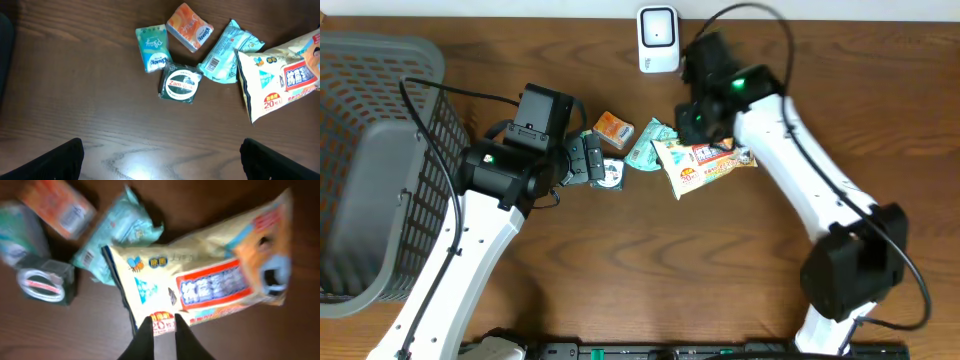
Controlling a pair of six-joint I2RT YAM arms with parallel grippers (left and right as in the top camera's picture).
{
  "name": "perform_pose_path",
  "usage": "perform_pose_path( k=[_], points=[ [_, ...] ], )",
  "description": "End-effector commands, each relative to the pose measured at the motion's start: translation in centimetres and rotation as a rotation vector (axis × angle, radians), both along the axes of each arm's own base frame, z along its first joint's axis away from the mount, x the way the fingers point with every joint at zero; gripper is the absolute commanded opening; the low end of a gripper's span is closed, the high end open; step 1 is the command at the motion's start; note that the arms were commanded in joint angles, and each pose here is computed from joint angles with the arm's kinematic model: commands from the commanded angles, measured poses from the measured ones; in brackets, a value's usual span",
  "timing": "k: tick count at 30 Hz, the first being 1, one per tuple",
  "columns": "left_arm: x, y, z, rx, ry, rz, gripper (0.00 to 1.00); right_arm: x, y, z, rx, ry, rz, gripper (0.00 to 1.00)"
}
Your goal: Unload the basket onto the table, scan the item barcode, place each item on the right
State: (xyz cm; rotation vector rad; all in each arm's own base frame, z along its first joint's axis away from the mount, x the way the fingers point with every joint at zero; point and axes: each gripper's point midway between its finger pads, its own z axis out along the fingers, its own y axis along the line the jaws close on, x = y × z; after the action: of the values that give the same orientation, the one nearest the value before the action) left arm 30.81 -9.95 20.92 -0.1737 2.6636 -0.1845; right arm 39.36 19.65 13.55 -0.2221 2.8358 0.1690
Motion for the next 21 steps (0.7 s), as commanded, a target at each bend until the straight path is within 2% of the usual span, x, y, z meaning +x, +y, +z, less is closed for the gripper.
perform_pose_path(
  k=[1, 6, 8, 10, 16, 21],
  points=[
    [0.2, 0.2, 0.6, 0.007, -0.02, 0.002, 0.98, -1.0, -1.9, -5.7, -0.15, 0.065, -0.112, 0.1],
    [0.2, 0.2, 0.6, 0.007, -0.02, 0.002, 0.98, -1.8, -3.1, -11.9, -0.203, 0.115, -0.141, 0.08],
    [0.2, 0.2, 0.6, 0.007, -0.02, 0.002, 0.98, -2.3, -4.0, -13.0, -0.222, 0.15, -0.153, 0.01],
    [0.2, 0.2, 0.6, 0.007, -0.02, 0.002, 0.98, -2.8, -4.9, -13.2, -0.239, 0.182, -0.167, 0.01],
    [0.2, 0.2, 0.6, 0.007, -0.02, 0.002, 0.98, -3.0, -7.1, -8.8, -0.241, 0.199, -0.214, 0.02],
    [0.2, 0.2, 0.6, 0.007, -0.02, 0.002, 0.98, -2.1, -7.5, -3.0, -0.189, 0.106, -0.178, 0.13]
  ],
)
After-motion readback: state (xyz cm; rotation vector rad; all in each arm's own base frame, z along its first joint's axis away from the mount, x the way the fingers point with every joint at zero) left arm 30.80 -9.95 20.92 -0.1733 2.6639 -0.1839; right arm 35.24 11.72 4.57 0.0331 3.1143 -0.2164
